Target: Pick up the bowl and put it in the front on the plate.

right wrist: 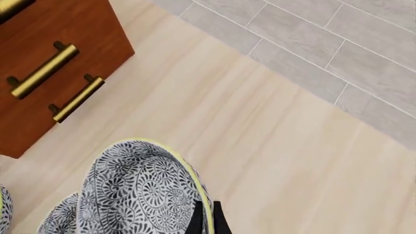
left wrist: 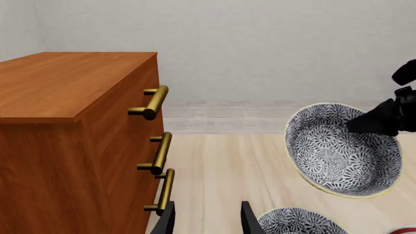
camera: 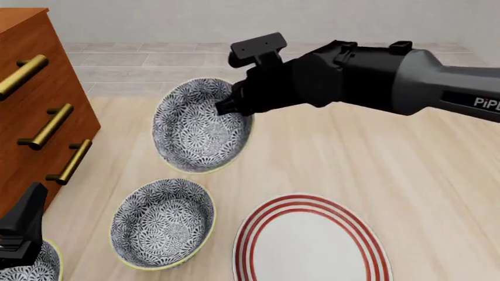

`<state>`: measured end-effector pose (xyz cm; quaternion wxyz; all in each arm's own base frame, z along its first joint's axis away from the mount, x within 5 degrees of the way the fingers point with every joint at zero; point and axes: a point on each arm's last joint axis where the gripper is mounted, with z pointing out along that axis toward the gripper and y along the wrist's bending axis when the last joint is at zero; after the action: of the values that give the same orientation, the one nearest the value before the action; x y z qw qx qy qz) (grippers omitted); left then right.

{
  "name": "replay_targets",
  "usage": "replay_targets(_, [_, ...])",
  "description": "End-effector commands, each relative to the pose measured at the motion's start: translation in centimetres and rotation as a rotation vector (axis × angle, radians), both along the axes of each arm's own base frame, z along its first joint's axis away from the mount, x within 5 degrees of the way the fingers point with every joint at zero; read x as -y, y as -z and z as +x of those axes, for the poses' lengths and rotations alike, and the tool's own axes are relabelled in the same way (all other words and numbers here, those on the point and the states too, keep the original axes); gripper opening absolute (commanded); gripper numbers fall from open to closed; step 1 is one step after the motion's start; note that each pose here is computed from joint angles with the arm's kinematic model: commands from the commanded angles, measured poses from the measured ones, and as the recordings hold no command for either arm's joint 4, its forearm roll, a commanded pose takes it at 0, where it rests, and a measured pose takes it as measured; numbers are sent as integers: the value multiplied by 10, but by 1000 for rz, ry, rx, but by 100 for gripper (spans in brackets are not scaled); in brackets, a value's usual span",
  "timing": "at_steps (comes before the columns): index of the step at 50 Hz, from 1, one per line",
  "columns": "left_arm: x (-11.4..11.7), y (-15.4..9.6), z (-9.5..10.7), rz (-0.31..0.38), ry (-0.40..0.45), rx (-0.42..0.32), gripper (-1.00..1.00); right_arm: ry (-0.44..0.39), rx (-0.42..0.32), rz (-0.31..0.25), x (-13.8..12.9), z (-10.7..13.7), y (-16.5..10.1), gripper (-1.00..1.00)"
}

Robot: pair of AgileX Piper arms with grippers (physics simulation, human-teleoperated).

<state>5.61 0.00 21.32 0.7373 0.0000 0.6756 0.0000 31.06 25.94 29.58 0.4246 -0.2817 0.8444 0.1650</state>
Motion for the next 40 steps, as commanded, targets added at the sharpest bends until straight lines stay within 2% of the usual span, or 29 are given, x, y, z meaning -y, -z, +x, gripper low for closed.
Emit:
replay_targets(1, [0, 0, 0, 0, 0, 0, 100, 10, -15, 19, 7, -12, 3, -100])
replay_targets(19, [0, 0, 0, 0, 0, 0, 100, 21, -59, 10, 19, -29, 19, -100])
replay_targets(40, [0, 0, 0, 0, 0, 0, 100, 33, -76, 9, 34, -44, 17, -100])
